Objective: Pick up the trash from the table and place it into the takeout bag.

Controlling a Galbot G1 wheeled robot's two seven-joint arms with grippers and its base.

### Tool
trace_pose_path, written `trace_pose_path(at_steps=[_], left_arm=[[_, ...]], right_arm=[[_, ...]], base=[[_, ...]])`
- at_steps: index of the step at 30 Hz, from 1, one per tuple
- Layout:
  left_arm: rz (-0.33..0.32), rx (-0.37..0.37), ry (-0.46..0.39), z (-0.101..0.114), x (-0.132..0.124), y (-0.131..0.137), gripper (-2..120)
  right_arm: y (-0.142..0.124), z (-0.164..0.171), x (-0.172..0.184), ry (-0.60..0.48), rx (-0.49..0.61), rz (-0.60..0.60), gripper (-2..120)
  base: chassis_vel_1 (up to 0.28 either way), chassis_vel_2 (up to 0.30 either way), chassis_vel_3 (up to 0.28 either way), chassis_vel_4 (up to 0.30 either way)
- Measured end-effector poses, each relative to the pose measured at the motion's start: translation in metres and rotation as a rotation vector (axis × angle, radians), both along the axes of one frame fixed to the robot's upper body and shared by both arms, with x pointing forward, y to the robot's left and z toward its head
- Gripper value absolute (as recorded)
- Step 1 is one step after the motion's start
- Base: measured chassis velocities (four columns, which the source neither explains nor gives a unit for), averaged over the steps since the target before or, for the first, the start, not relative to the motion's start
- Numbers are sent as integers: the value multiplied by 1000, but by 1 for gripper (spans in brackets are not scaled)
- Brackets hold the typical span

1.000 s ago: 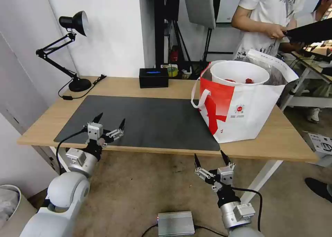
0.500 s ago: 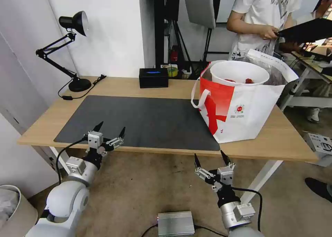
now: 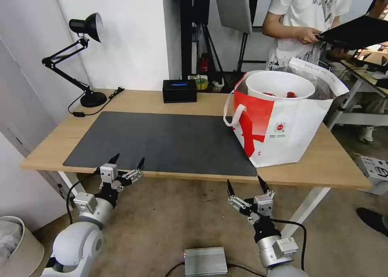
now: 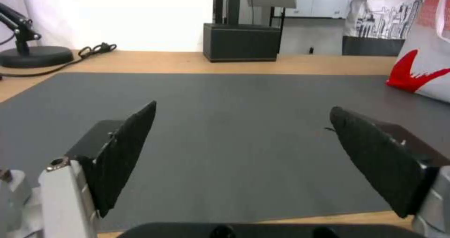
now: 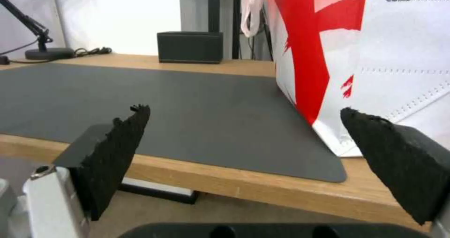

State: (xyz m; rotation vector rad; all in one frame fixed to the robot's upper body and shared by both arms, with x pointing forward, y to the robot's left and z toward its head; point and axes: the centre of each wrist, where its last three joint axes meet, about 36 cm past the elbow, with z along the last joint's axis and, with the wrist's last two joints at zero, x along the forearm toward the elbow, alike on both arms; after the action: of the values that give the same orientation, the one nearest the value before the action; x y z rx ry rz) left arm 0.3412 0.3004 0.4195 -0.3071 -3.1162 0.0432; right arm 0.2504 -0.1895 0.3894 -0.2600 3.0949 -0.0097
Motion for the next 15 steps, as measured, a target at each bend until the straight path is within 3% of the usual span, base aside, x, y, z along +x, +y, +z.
trace_pose_path(at_steps=[15], left_arm=[[-1,9,-17,-4,3,2,100]], right_arm=[[0,0,0,0,0,0,100]], base=[[0,0,0,0]])
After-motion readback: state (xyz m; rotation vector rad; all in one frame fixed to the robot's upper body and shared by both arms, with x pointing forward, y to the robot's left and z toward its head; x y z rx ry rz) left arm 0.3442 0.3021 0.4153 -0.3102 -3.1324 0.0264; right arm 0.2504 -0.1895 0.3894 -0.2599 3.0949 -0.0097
